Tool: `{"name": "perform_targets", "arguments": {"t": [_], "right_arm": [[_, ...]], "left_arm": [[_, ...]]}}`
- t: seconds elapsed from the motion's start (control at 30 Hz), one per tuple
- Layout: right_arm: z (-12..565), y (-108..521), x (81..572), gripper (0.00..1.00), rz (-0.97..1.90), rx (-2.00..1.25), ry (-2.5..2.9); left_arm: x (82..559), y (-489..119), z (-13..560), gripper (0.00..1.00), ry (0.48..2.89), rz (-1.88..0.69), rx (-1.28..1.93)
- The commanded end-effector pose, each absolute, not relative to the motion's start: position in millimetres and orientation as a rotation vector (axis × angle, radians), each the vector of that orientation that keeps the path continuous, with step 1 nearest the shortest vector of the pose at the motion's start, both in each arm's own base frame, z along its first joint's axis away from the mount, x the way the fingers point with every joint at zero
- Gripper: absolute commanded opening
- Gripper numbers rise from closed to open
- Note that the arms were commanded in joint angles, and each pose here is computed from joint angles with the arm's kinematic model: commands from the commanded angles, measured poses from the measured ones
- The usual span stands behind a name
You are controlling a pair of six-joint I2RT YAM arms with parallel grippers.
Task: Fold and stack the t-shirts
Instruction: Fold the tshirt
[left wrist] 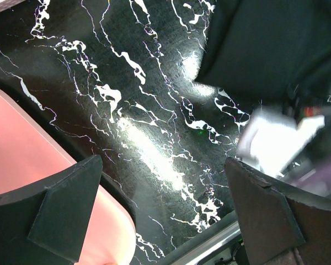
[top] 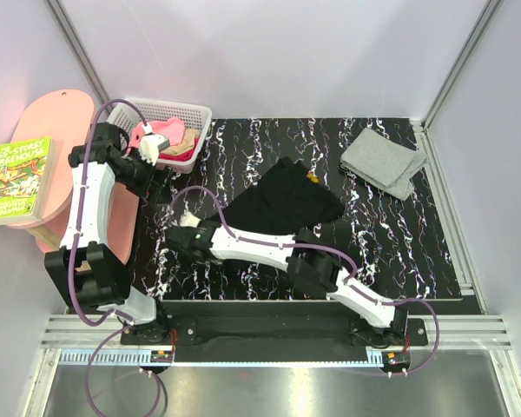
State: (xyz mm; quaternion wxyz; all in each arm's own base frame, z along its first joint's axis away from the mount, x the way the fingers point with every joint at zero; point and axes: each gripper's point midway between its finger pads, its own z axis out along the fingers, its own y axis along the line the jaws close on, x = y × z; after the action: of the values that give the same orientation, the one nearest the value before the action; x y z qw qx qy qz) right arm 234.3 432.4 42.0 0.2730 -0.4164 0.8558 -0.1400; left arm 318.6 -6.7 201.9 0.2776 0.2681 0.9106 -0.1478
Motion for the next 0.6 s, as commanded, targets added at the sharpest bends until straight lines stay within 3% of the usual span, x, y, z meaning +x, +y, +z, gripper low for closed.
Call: {"name": "perform_targets", "arguments": {"t": [0.0,0.13,0.27,0.3,0.37,0.4,0.43,0.57], "right_arm": [[120.0,497.2,192.2,0.00,0.031,-1.135,2.291],[159.0,505.4,175.2,0.00,0.230,-1.095,2.318],[208.7,491.2,188.5,0.00,0.433,-0.953,2.341],[188.0,475.4,198.2,0.00,0.433,-0.921,2.423],[215.4,466.5,216.0,0.00,0.588,-0.804,2.392],[190.6,444.3,229.7,0.00,0.591,-0.732,2.489],[209.6,440.1,241.3,0.00,0.669,-0.669,2.436],[195.2,405.3,268.8,0.00,0.749,-0.553,2.493]], "left_arm": [[331.1,-4.7,220.3,0.99,2.388,-0.345,0.720],[330.9,-3.7,223.0,0.99,2.382,-0.335,0.718],[331.9,-5.6,222.7,0.99,2.381,-0.349,0.718],[331.9,-6.2,222.9,0.99,2.378,-0.352,0.717],[332.0,-6.5,222.5,0.99,2.381,-0.357,0.715],[332.1,-6.5,223.4,0.99,2.378,-0.355,0.715],[331.9,-6.0,222.7,0.99,2.382,-0.353,0.714],[334.2,-5.3,222.8,0.99,2.386,-0.350,0.713]]}}
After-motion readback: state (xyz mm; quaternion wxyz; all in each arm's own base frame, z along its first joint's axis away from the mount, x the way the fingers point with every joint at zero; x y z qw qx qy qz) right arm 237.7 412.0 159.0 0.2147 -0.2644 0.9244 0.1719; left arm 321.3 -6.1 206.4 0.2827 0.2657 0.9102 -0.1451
